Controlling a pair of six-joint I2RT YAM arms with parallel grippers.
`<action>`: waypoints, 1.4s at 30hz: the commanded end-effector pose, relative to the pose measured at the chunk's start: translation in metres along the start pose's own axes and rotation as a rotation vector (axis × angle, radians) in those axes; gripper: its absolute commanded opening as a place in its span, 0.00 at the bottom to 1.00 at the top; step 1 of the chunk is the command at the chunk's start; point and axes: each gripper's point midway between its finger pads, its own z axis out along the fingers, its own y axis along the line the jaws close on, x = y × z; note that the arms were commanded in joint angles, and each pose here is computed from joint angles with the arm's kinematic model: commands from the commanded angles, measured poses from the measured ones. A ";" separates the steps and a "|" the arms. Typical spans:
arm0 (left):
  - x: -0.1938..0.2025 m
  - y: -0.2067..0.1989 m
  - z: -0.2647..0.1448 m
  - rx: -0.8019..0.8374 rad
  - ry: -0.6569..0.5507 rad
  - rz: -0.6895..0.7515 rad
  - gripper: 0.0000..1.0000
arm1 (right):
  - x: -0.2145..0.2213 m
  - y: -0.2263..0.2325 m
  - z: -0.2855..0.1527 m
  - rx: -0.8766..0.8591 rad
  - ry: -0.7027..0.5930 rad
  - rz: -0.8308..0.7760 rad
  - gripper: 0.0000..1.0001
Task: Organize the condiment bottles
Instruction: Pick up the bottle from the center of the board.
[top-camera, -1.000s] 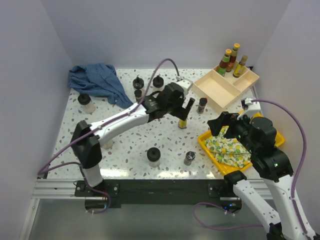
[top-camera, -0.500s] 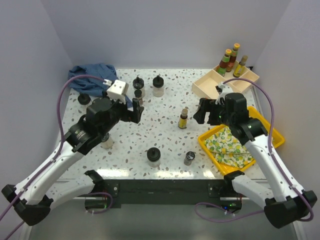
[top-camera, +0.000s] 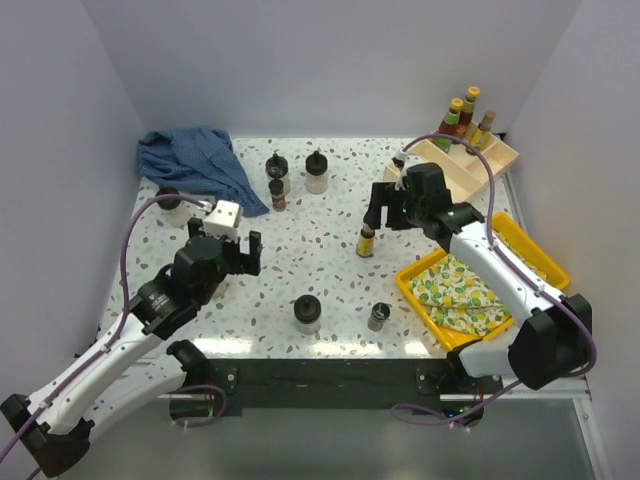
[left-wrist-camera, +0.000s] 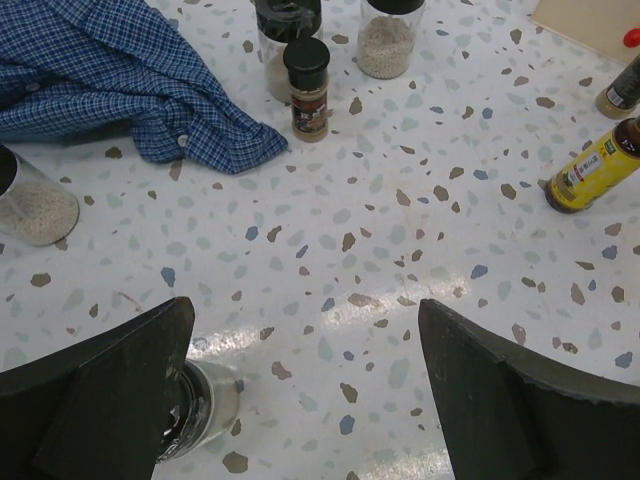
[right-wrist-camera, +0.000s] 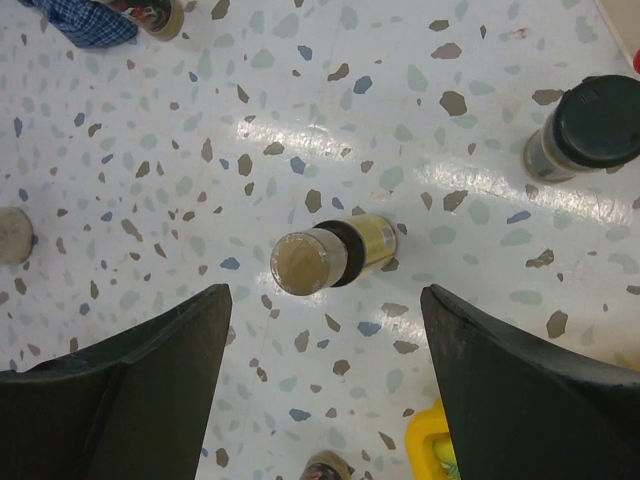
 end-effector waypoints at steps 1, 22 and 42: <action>-0.015 0.007 0.001 -0.047 -0.060 -0.049 1.00 | -0.035 0.018 0.001 0.021 -0.098 -0.076 0.79; -0.006 0.004 0.005 -0.046 -0.030 -0.049 1.00 | -0.001 0.014 0.042 0.174 -0.042 -0.170 0.54; -0.005 0.008 0.005 -0.068 -0.026 -0.048 1.00 | -0.008 0.019 0.037 0.223 -0.030 -0.171 0.00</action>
